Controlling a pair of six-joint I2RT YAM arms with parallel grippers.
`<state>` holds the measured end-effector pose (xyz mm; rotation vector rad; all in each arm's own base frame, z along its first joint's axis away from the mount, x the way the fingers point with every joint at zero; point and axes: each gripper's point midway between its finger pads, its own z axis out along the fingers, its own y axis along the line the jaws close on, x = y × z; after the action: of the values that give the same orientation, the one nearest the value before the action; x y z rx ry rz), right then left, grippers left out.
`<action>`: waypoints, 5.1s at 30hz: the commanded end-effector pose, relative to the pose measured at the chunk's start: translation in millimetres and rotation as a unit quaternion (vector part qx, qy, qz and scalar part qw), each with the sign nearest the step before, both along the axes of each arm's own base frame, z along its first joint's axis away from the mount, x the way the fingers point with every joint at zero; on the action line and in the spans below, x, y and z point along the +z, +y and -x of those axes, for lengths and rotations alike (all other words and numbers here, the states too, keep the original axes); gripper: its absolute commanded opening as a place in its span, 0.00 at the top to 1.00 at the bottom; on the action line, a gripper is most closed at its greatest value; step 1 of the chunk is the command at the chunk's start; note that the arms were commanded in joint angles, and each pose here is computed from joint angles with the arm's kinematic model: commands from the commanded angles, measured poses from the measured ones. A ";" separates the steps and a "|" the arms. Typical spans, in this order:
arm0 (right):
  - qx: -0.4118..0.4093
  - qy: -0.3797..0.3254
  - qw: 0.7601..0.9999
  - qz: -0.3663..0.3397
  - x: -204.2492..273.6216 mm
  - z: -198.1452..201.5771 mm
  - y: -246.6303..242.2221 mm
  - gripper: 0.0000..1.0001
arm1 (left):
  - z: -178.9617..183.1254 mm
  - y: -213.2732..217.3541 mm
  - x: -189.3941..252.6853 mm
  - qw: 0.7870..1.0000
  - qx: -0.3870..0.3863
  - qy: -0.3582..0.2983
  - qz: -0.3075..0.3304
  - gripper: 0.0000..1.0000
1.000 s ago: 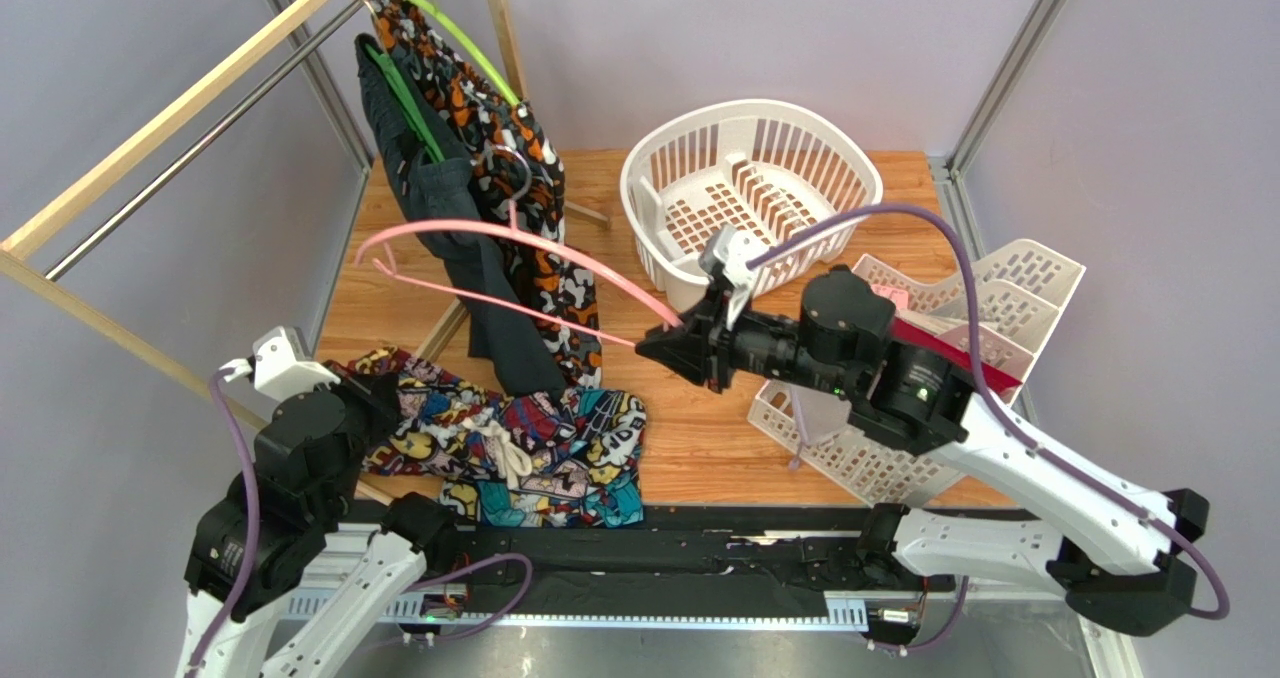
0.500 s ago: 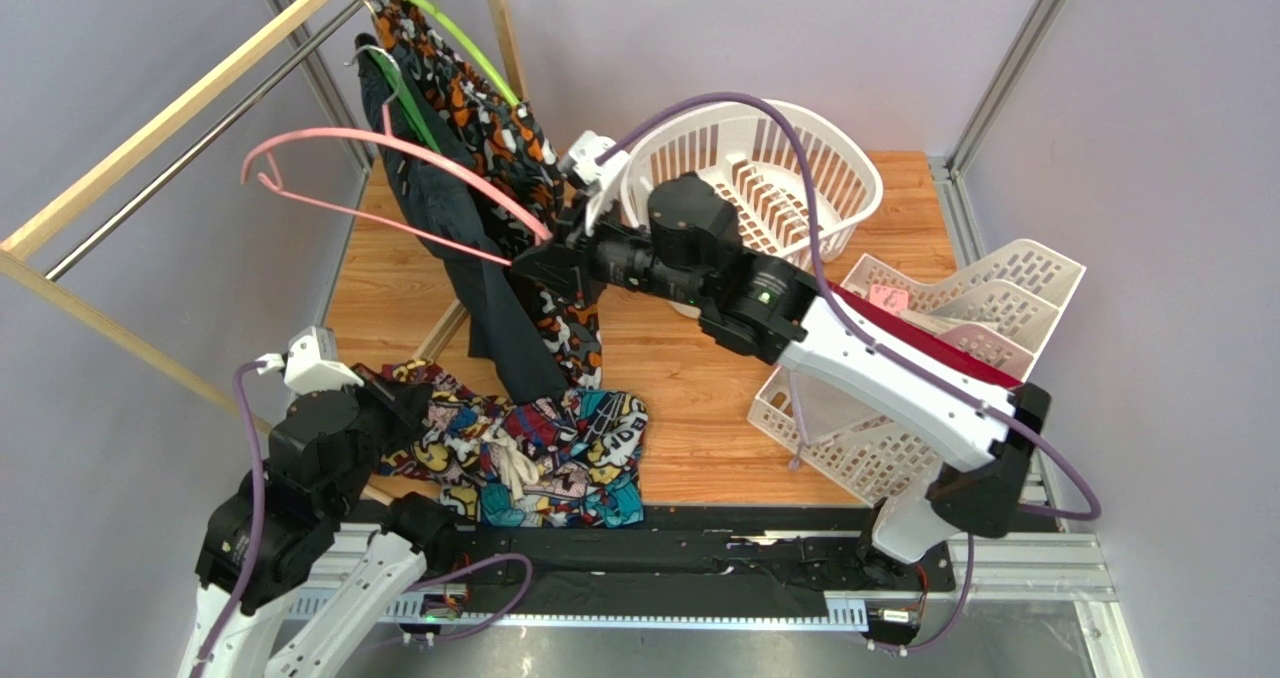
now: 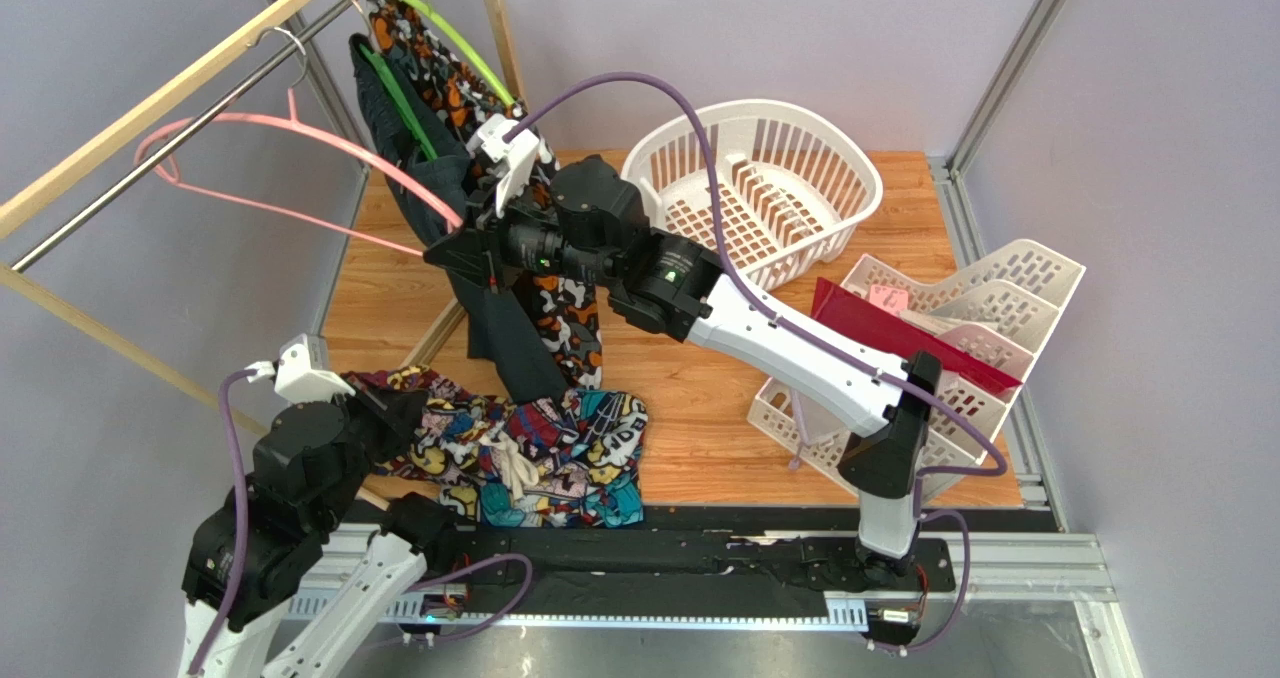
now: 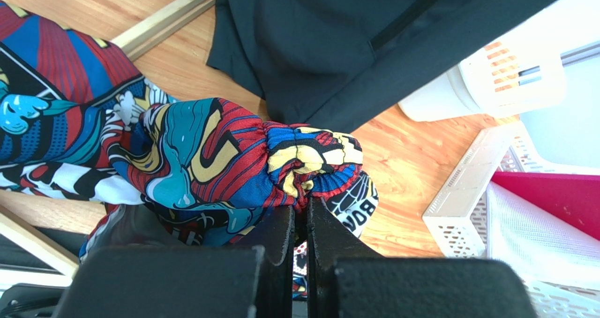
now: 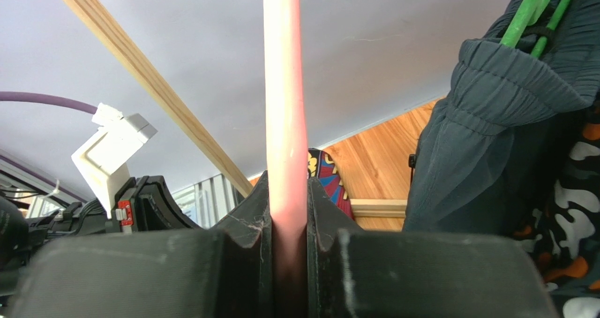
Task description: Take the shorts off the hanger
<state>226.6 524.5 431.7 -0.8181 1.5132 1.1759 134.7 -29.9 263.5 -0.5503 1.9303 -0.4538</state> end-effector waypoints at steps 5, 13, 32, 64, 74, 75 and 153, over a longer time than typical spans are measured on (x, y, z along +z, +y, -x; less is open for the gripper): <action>0.024 -0.004 0.999 -0.030 11.9 13.8 22.8 1.00 | 7.1 5.7 22.1 1.000 -0.005 -0.031 -0.004 1.00; 0.028 -0.004 0.999 -0.016 -3.8 12.5 35.0 1.00 | 11.1 10.1 19.7 1.000 -0.001 -0.029 -0.012 1.00; -0.030 0.012 0.998 0.045 -23.4 18.5 -24.3 0.25 | 10.8 -8.3 18.5 0.999 -0.037 -0.025 0.018 1.00; 0.086 -0.035 0.993 0.069 -141.0 106.4 -36.0 0.16 | 19.7 -73.2 69.9 0.969 -0.195 -0.086 0.121 1.00; 0.093 -0.080 0.989 0.080 -138.2 102.6 -32.1 0.16 | 34.7 -97.0 95.6 0.939 -0.292 -0.139 0.117 1.00; 0.088 -0.078 0.989 0.088 -145.7 100.8 -33.7 0.16 | 35.6 -100.2 100.4 0.934 -0.302 -0.149 0.121 1.00; -0.388 -0.232 0.866 -0.214 257.1 -118.7 -302.7 1.00 | 33.1 -78.5 35.9 0.966 -0.241 -0.049 0.083 0.44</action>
<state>360.4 230.9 648.4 -0.1388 1.0749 0.5137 105.3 -108.5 297.3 -0.1653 1.9542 -0.9293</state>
